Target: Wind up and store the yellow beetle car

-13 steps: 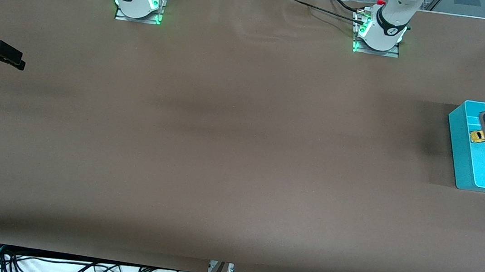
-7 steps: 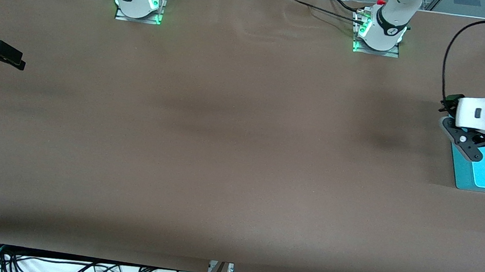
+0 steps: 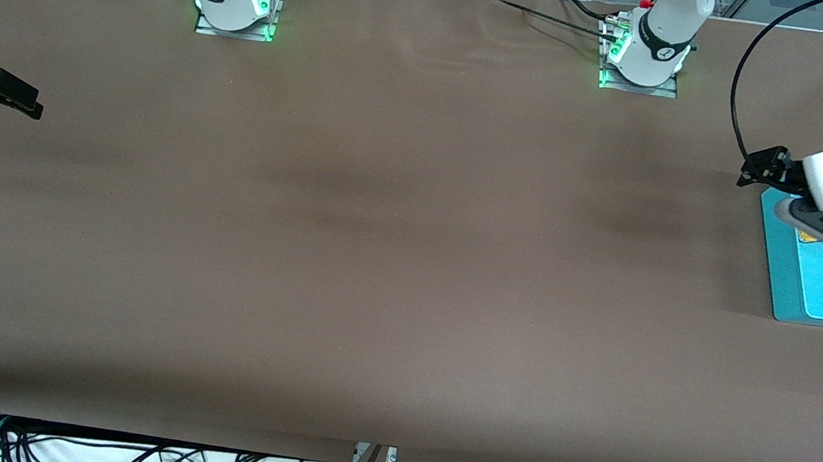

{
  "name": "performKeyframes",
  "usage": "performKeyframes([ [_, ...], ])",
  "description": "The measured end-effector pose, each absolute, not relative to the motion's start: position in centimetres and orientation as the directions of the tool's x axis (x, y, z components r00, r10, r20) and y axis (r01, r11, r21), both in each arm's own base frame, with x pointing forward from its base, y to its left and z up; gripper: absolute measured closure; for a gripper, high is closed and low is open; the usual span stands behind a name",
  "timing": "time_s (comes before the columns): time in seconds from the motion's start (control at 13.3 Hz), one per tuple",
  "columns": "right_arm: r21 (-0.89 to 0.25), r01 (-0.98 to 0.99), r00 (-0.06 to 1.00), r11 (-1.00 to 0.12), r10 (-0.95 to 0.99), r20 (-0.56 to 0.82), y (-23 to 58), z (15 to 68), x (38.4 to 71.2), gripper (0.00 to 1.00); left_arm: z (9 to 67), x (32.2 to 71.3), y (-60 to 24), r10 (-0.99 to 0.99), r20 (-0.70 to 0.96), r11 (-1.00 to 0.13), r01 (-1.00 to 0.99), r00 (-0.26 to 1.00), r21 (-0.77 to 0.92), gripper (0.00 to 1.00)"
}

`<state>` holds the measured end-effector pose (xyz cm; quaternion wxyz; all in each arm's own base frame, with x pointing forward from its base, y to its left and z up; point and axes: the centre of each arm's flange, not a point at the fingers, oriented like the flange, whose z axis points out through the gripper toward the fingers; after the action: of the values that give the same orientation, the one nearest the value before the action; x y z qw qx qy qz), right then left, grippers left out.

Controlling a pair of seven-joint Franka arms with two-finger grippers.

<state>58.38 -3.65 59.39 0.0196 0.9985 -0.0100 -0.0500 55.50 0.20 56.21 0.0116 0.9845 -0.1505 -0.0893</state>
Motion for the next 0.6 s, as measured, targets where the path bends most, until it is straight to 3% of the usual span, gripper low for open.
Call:
performKeyframes([
  [0.3, 0.04, -0.018, 0.995, -0.999, -0.022, -0.099, -3.6, 59.4, 58.4, 0.0, 58.2, 55.2, -2.2, -0.139, -0.035, -0.99, -0.139, 0.99, -0.005, 0.0],
  [0.6, 0.04, -0.018, 0.995, -0.999, -0.022, -0.099, -3.6, 59.4, 58.4, 0.0, 55.7, 54.9, -3.6, -0.09, -0.065, -0.996, -0.09, 0.994, 0.001, 0.0],
])
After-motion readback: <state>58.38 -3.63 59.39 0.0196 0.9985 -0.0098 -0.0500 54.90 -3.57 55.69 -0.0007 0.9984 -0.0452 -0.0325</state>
